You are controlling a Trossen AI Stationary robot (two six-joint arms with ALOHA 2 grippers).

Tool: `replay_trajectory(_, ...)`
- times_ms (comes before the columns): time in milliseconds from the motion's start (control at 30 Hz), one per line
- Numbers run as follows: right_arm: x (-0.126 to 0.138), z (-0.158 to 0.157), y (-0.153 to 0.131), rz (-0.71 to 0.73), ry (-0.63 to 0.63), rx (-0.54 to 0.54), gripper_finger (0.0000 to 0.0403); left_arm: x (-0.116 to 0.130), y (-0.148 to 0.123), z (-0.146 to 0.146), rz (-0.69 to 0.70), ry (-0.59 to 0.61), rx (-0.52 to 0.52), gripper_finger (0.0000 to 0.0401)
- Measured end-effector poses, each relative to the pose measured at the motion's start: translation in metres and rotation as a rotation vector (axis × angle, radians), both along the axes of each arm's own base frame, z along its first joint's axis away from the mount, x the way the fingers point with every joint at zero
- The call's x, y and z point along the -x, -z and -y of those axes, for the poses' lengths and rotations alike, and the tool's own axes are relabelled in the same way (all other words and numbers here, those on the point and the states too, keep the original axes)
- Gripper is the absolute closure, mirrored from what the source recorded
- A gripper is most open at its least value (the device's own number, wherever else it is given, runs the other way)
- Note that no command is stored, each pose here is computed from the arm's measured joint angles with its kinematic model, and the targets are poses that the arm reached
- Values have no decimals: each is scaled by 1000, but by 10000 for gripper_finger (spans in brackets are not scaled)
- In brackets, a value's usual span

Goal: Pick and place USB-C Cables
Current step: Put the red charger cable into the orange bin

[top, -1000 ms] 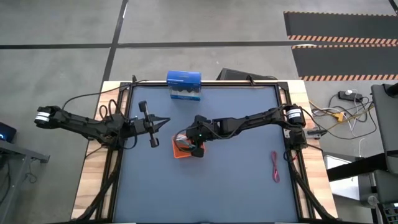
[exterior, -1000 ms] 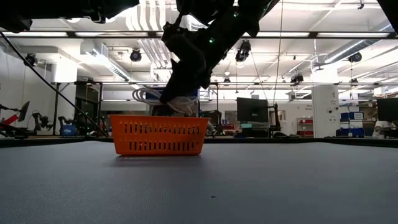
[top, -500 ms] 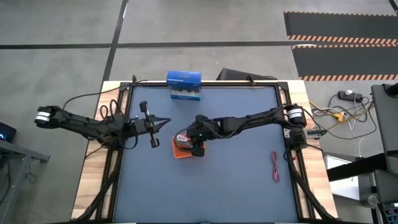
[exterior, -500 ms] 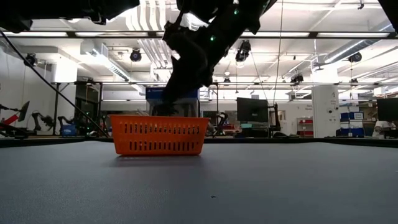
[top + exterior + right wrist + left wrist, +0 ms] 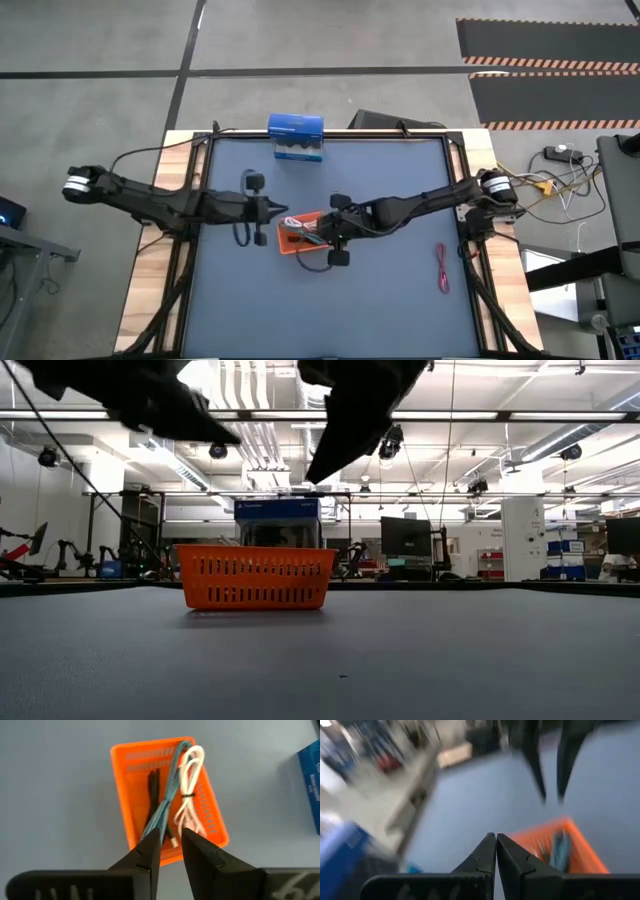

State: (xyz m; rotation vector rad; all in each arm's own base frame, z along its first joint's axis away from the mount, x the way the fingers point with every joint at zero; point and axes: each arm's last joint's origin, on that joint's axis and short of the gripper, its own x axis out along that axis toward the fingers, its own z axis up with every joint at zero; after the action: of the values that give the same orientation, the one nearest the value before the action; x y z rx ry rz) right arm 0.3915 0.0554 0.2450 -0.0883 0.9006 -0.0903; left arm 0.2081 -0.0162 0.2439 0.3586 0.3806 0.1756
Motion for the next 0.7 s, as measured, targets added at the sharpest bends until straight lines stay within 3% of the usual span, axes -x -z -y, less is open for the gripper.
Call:
replay_trajectory(133, 9, -11, 1, -22, -23, 2, 349, -13, 9, 2, -241, -41, 57, 401)
replay_trajectory(267, 23, -17, -2, -30, -5, 15, 360, -27, 19, 4, -380, -70, 93, 401)
replay_trajectory(533, 45, -23, -3, 21, 81, 6, 367, -53, 38, 6, -533, -27, 84, 401)
replay_trajectory(700, 56, -23, -7, 25, 205, -61, 367, -57, 34, 6, -524, -15, 67, 401)
